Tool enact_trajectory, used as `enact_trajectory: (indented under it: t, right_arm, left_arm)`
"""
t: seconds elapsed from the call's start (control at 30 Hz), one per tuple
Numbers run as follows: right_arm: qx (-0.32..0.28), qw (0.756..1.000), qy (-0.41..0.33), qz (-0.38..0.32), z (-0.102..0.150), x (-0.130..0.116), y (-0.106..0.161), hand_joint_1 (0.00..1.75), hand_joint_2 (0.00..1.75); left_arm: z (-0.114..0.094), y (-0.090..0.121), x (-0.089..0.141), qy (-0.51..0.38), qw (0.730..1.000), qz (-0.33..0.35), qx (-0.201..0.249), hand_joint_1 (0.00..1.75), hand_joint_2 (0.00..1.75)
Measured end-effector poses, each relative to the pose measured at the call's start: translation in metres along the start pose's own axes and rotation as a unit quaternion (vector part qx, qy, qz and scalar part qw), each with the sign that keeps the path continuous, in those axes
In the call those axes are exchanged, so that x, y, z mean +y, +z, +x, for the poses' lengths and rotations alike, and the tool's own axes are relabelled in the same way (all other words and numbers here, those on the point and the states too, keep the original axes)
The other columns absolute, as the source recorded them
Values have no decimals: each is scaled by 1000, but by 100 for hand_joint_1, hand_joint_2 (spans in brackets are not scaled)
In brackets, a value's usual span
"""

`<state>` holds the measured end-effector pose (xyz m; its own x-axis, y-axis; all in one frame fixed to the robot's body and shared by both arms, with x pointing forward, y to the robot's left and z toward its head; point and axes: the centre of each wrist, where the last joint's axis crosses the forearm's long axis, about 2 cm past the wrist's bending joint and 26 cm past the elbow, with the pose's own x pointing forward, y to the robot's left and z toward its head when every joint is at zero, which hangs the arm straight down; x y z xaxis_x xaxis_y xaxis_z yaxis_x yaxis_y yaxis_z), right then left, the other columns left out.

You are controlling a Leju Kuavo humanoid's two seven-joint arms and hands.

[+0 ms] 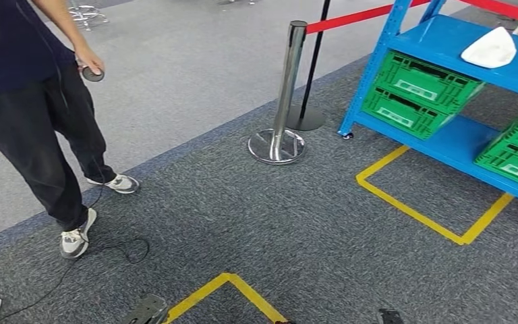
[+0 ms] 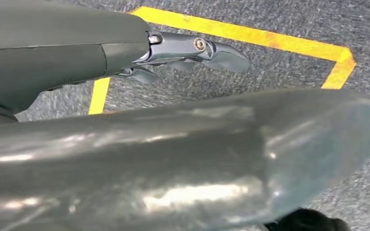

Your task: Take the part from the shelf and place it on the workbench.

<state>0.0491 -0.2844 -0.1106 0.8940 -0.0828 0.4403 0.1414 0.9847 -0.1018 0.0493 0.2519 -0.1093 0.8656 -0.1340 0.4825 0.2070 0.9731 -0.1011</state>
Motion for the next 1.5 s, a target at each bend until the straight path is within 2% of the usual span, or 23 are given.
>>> enact_trajectory:
  t: [0.37, 0.57, 1.5]
  right_arm:
    - [3, 1000, 4, 5, -1, 1, 0, 0, 0]
    - [4, 1000, 4, 10, 0, 3, 1, 0, 0]
    - [5, 1000, 12, 11, 4, 6, 0, 0, 0]
  left_arm:
    - [6, -2, -2, 14, 1000, 8, -3, 0, 0]
    - [2, -1, -3, 21, 1000, -2, 5, 0, 0]
    - [3, -1, -2, -2, 1000, 7, 27, 0, 0]
